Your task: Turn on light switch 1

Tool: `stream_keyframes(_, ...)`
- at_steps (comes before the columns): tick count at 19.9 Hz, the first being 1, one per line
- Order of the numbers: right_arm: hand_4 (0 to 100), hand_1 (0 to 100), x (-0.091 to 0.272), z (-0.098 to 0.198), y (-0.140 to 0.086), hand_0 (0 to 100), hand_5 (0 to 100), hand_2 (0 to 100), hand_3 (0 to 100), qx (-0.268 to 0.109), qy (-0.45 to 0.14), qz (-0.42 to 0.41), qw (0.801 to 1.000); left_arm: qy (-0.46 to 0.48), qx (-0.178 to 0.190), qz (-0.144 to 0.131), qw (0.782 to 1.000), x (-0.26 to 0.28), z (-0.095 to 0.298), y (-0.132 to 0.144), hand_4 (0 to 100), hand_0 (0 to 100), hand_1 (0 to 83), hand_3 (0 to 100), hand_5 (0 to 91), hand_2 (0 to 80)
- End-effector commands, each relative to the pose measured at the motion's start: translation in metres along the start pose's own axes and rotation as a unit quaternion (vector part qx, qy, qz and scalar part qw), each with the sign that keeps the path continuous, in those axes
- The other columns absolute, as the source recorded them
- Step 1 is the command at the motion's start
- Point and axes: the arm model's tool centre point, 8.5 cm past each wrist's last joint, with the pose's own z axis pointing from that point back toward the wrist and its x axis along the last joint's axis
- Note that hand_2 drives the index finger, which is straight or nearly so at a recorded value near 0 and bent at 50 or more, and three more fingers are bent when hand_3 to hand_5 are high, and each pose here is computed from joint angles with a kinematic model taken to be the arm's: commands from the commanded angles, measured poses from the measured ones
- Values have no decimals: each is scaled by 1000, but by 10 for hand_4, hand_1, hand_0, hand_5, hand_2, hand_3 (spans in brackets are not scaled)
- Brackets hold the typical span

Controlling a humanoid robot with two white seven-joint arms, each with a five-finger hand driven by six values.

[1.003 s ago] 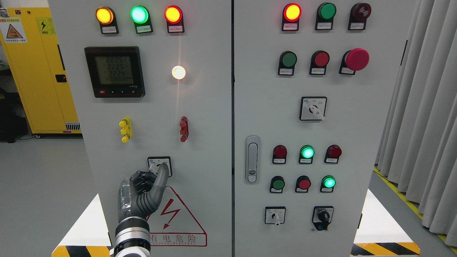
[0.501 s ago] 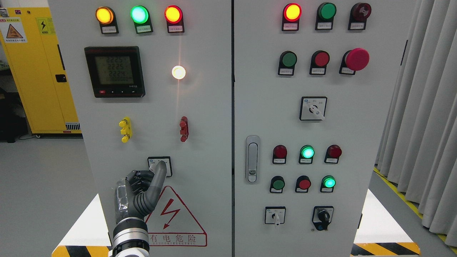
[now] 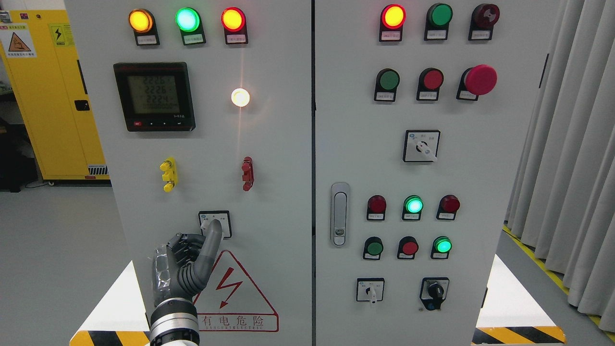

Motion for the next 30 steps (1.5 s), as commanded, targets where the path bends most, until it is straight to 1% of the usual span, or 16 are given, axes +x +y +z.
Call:
stream_keyframes(1, 0, 500, 0, 0, 0, 0, 0, 40, 0, 0, 0, 0, 1000, -6, 3, 7, 1000, -12, 9, 6, 899, 18, 448, 895, 820, 649)
stream_keyframes(5, 0, 500, 0, 0, 0, 0, 0, 40, 0, 0, 0, 0, 1000, -7, 2, 13, 1000, -32, 22, 16, 900, 15, 450, 904, 821, 659)
stream_keyframes(10, 0, 500, 0, 0, 0, 0, 0, 40, 0, 0, 0, 0, 1000, -6, -1, 26, 1000, -78, 51, 37, 901, 25, 442, 912, 829, 669)
stream_keyframes(12, 0, 500, 0, 0, 0, 0, 0, 40, 0, 0, 0, 0, 1000, 9, 6, 34, 999, -102, 64, 56, 904, 25, 440, 913, 833, 669)
stream_keyframes(14, 0, 500, 0, 0, 0, 0, 0, 40, 0, 0, 0, 0, 1000, 26, -6, 35, 999, -132, 81, 71, 933, 23, 433, 943, 858, 678)
stream_keyframes(17, 0, 500, 0, 0, 0, 0, 0, 40, 0, 0, 0, 0, 1000, 47, -21, 31, 998, -176, 109, 99, 956, 27, 412, 953, 846, 665)
stream_keyframes(19, 0, 500, 0, 0, 0, 0, 0, 40, 0, 0, 0, 0, 1000, 56, -29, 17, 998, -205, 128, 119, 942, 32, 393, 957, 806, 641)
stream_keyframes(20, 0, 500, 0, 0, 0, 0, 0, 40, 0, 0, 0, 0, 1000, 73, -31, 5, 997, -224, 138, 128, 936, 34, 386, 949, 792, 631)
stream_keyframes(21, 0, 500, 0, 0, 0, 0, 0, 40, 0, 0, 0, 0, 1000, 97, -30, -4, 995, -245, 148, 137, 914, 35, 376, 922, 756, 610)
stream_keyframes(22, 0, 500, 0, 0, 0, 0, 0, 40, 0, 0, 0, 0, 1000, 121, -29, -8, 992, -263, 157, 145, 903, 34, 368, 917, 748, 604)
stream_keyframes(23, 0, 500, 0, 0, 0, 0, 0, 40, 0, 0, 0, 0, 1000, 150, -34, -12, 988, -283, 169, 152, 873, 34, 360, 889, 713, 579)
stream_keyframes(25, 0, 500, 0, 0, 0, 0, 0, 40, 0, 0, 0, 0, 1000, 199, -49, -12, 979, -320, 197, 163, 848, 34, 354, 862, 686, 543)
stream_keyframes(26, 0, 500, 0, 0, 0, 0, 0, 40, 0, 0, 0, 0, 1000, 222, -57, -18, 973, -338, 213, 168, 843, 34, 353, 859, 679, 535)
stream_keyframes(27, 0, 500, 0, 0, 0, 0, 0, 40, 0, 0, 0, 0, 1000, 244, -65, -20, 967, -355, 228, 172, 776, 35, 350, 783, 576, 465)
stream_keyframes(28, 0, 500, 0, 0, 0, 0, 0, 40, 0, 0, 0, 0, 1000, 266, -71, -23, 961, -368, 241, 176, 767, 36, 349, 772, 557, 464)
stream_keyframes(30, 0, 500, 0, 0, 0, 0, 0, 40, 0, 0, 0, 0, 1000, 319, -74, -32, 944, -393, 273, 186, 683, 30, 349, 681, 411, 380)
